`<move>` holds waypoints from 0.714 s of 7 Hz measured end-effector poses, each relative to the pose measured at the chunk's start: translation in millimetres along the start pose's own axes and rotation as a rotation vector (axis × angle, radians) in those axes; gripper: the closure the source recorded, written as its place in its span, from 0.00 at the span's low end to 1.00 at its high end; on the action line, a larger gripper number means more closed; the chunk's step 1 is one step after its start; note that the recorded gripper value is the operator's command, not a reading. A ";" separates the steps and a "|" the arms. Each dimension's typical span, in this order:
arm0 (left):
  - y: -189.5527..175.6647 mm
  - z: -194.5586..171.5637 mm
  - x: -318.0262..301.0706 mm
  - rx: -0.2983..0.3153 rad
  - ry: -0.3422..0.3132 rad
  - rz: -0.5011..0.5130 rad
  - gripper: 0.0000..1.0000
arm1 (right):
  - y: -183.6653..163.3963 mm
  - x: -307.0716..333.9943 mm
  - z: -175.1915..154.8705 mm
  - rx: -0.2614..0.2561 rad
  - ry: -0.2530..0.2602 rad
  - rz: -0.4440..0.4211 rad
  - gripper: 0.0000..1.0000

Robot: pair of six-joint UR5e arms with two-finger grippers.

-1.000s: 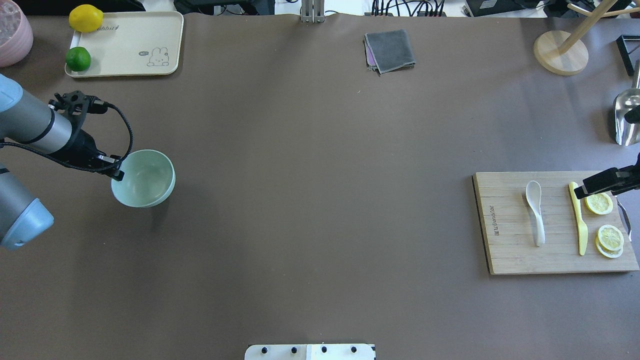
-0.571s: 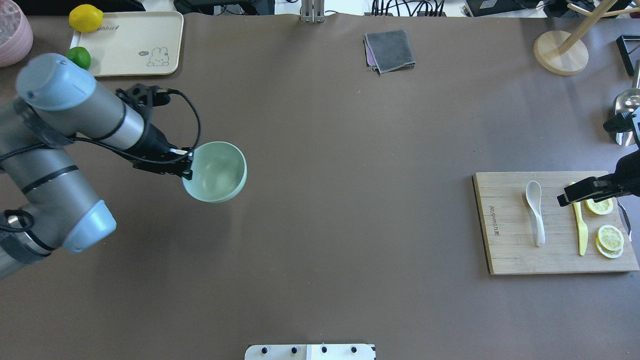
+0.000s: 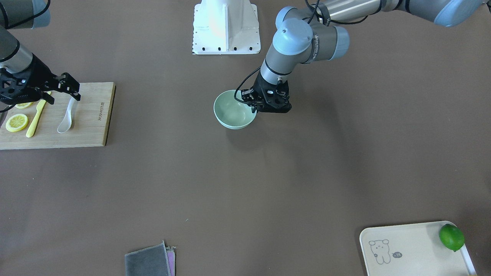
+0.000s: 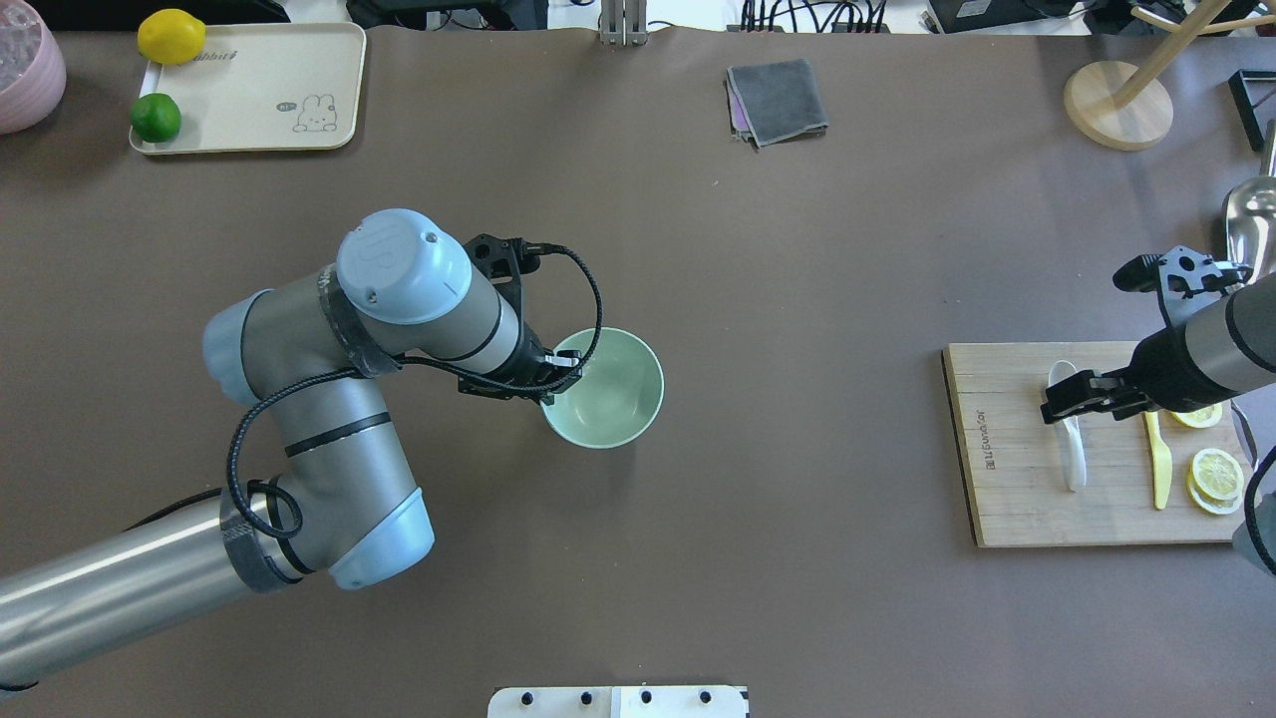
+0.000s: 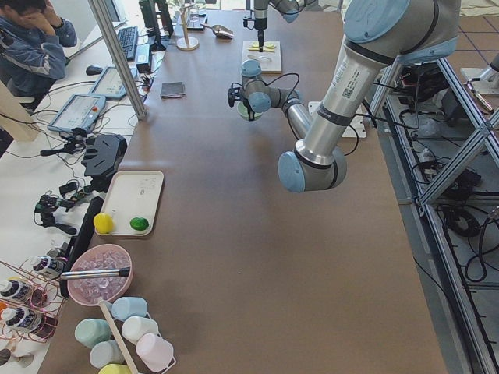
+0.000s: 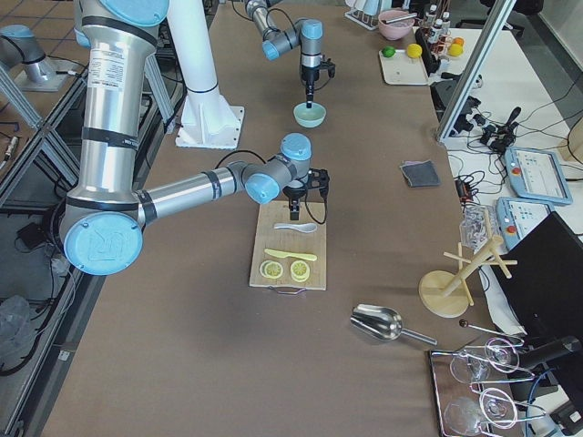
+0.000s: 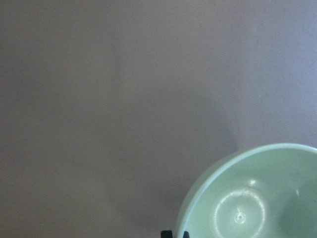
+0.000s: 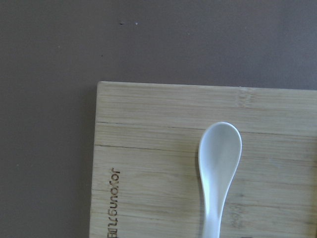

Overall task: Place spoon in bowl
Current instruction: 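Push the green bowl toward center with left gripper while right gripper lowers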

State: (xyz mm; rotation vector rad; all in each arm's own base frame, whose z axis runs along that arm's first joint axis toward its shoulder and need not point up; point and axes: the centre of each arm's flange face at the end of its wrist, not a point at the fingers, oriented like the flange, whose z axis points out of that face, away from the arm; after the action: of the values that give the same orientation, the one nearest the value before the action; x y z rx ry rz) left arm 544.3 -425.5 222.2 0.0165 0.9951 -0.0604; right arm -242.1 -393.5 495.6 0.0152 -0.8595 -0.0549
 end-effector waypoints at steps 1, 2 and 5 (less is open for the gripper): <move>2.7 10.6 11.4 0.011 -0.016 0.004 1.00 | -6.0 -5.1 10.3 -0.008 0.002 0.030 0.15; 1.4 18.6 24.1 0.016 -0.025 0.005 1.00 | -10.6 -10.3 18.0 -0.013 0.003 0.060 0.17; 2.1 31.2 38.9 0.029 -0.040 0.011 0.89 | -10.6 -3.1 31.7 -0.020 0.033 0.092 0.23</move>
State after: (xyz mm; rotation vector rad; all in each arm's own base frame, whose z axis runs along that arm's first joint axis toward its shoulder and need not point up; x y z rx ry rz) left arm 591.7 -426.3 206.5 0.0466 0.9544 -0.0650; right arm -268.6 -403.6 513.5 -0.0419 -0.8257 0.0229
